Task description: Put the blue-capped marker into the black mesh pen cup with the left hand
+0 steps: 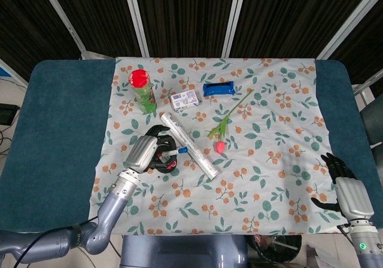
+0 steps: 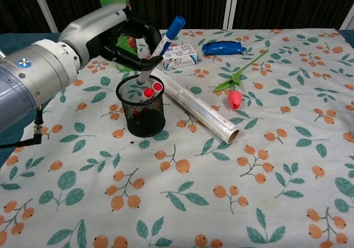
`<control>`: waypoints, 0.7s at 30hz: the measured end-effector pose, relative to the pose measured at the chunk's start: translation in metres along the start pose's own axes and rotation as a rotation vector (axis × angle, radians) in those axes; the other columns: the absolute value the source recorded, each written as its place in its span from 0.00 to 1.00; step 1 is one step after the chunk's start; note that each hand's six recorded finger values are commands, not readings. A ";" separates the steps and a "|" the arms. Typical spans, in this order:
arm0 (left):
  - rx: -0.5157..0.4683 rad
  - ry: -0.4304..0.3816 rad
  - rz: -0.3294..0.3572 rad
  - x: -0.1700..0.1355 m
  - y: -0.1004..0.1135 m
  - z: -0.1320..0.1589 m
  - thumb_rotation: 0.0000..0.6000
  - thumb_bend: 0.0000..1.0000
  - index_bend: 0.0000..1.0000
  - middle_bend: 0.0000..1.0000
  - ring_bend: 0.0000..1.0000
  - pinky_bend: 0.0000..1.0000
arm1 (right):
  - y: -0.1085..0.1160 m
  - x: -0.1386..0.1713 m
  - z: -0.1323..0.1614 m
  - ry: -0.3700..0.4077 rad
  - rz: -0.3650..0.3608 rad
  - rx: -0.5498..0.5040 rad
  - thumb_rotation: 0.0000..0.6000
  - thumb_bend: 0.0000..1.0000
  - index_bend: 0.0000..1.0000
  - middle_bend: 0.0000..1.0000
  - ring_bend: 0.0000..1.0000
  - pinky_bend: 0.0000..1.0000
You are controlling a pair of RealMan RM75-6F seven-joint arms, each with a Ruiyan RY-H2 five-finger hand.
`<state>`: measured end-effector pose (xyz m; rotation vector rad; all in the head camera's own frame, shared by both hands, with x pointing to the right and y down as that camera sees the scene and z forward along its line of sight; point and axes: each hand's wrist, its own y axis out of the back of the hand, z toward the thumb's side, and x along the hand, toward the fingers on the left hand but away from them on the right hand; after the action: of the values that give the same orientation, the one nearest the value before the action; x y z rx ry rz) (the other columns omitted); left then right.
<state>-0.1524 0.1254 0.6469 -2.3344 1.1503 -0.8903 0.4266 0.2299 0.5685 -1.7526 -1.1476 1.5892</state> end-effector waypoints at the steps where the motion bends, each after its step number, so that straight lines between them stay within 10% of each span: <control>1: -0.001 0.001 -0.007 0.002 -0.002 0.000 1.00 0.35 0.52 0.48 0.16 0.12 | 0.000 0.000 0.000 -0.001 0.000 -0.001 1.00 0.20 0.04 0.00 0.00 0.18; 10: 0.061 0.021 -0.047 0.003 -0.008 -0.012 1.00 0.26 0.31 0.22 0.07 0.06 | 0.000 0.000 0.001 0.000 0.001 -0.005 1.00 0.20 0.04 0.00 0.00 0.18; 21: 0.046 0.045 -0.083 -0.005 -0.004 -0.023 1.00 0.26 0.26 0.17 0.05 0.06 | 0.000 0.000 0.001 -0.001 -0.002 -0.004 1.00 0.20 0.04 0.00 0.00 0.18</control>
<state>-0.1686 0.1304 0.6635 -2.3510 1.0454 -0.9932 0.4262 0.2300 0.5678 -1.7530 -1.1541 1.5874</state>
